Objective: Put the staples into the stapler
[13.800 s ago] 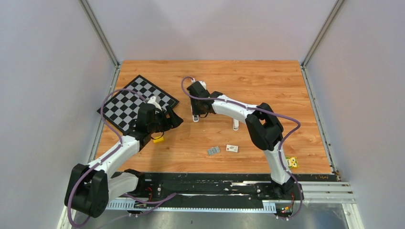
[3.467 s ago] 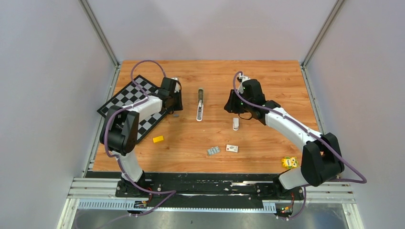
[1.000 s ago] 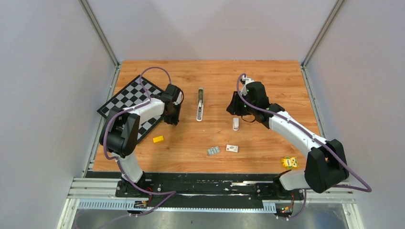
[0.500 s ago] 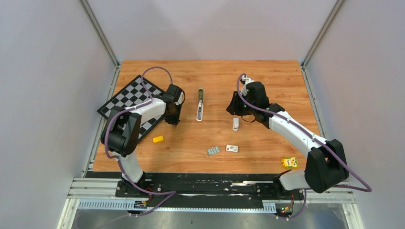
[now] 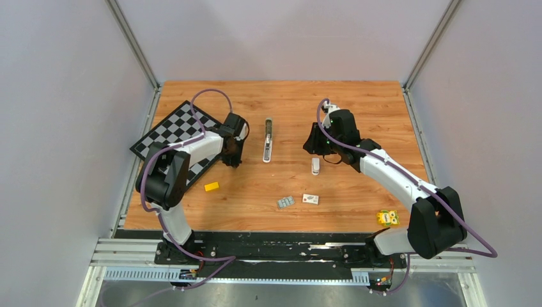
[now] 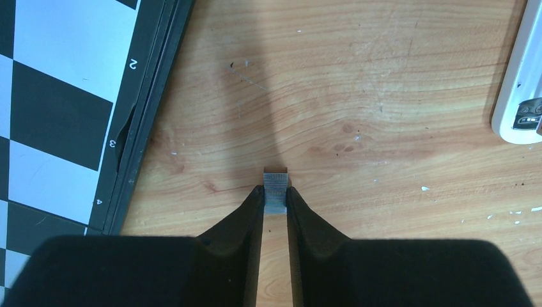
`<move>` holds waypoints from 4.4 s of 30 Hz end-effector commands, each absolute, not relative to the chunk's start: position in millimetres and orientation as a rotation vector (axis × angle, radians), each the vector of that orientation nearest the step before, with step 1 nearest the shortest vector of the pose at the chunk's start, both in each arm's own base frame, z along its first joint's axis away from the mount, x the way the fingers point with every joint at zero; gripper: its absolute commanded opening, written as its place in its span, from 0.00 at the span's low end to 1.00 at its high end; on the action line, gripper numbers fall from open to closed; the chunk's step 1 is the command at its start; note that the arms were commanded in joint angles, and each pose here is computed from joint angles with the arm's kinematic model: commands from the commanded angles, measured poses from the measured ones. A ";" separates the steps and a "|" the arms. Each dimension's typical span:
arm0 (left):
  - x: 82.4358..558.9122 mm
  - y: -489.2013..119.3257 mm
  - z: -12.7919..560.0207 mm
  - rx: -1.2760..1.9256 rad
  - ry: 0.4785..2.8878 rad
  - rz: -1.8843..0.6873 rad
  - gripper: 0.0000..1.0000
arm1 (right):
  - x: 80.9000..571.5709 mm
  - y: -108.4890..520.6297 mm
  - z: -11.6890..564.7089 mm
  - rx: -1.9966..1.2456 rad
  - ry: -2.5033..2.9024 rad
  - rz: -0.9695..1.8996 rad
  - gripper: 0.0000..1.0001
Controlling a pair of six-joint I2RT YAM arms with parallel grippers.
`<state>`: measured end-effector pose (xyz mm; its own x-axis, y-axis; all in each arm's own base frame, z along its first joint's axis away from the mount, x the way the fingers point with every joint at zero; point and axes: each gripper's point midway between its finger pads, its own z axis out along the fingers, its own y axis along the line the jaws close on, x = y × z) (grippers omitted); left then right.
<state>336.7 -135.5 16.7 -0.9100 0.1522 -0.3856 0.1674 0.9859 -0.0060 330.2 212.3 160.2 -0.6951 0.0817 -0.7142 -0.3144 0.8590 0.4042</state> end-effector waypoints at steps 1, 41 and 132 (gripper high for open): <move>342.6 -141.9 23.7 0.220 2.715 -0.053 0.20 | 327.1 205.6 155.4 -0.172 2.268 0.645 0.36; 378.9 -260.9 67.7 0.161 2.623 -0.210 0.18 | 308.5 189.7 141.6 -0.177 2.309 0.584 0.36; 386.5 -261.8 81.4 0.161 2.532 -0.274 0.36 | 325.8 198.6 153.2 -0.154 2.283 0.603 0.36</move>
